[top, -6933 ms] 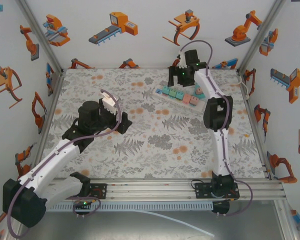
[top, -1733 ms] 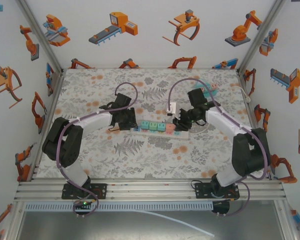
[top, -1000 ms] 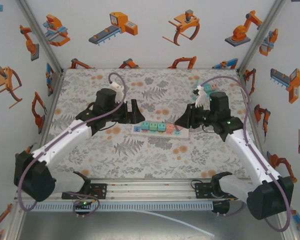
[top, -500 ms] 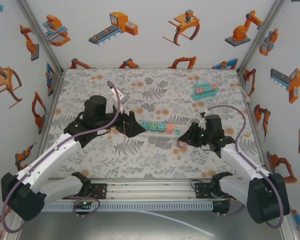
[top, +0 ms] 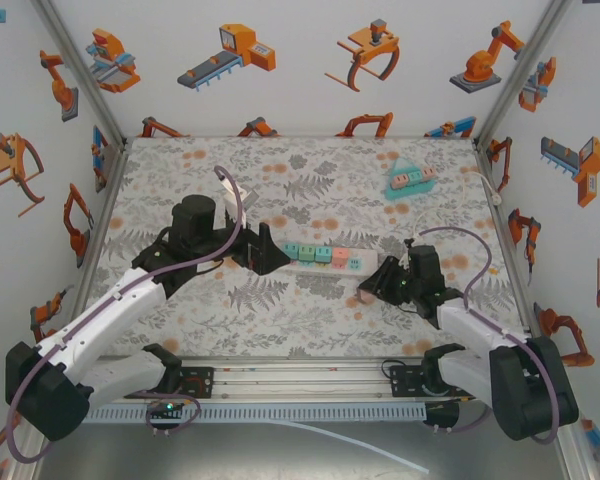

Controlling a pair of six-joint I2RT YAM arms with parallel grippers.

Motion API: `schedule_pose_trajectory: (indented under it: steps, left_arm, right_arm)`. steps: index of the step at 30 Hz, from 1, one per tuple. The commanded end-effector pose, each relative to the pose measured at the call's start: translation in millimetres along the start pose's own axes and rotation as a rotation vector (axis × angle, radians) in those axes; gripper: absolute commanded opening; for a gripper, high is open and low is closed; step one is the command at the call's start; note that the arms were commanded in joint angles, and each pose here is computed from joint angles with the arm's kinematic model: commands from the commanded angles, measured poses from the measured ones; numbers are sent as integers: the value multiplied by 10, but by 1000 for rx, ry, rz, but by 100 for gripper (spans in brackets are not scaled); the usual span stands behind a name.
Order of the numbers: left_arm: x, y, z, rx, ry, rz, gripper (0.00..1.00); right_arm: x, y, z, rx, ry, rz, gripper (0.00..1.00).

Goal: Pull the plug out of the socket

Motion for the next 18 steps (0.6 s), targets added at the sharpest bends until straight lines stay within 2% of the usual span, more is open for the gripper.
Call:
schedule_pose_trajectory:
  steps: [1,5,12,18]
  left_arm:
    - [17,1,-35,-23,-11,-22,97]
    - [44,0,-29,-32,-23,-44,97]
    - [92,-2,-8,-31,-42,-87,97]
    - [149,-37,19,-38,-62,-151,97]
  right_arm:
    - [-70,-7,-17,-43,1,33,46]
    - [-123,-36,12,-55,8,56,55]
    - [-122,-152,-9,-78,-2,111,58]
    - [110,-362,-150,-128,-90,88,58]
Point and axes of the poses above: each hand's point on the last joint's axis, 136 mm out from that joint toward the fingers, its own y axis out along the fingers, its own x axis along the line the jaws close on, z = x × y, the point moved 7 cm from there along -y, back along the fingers, and after that the axes turned 3 degrees about y, right-handed, at the moved point
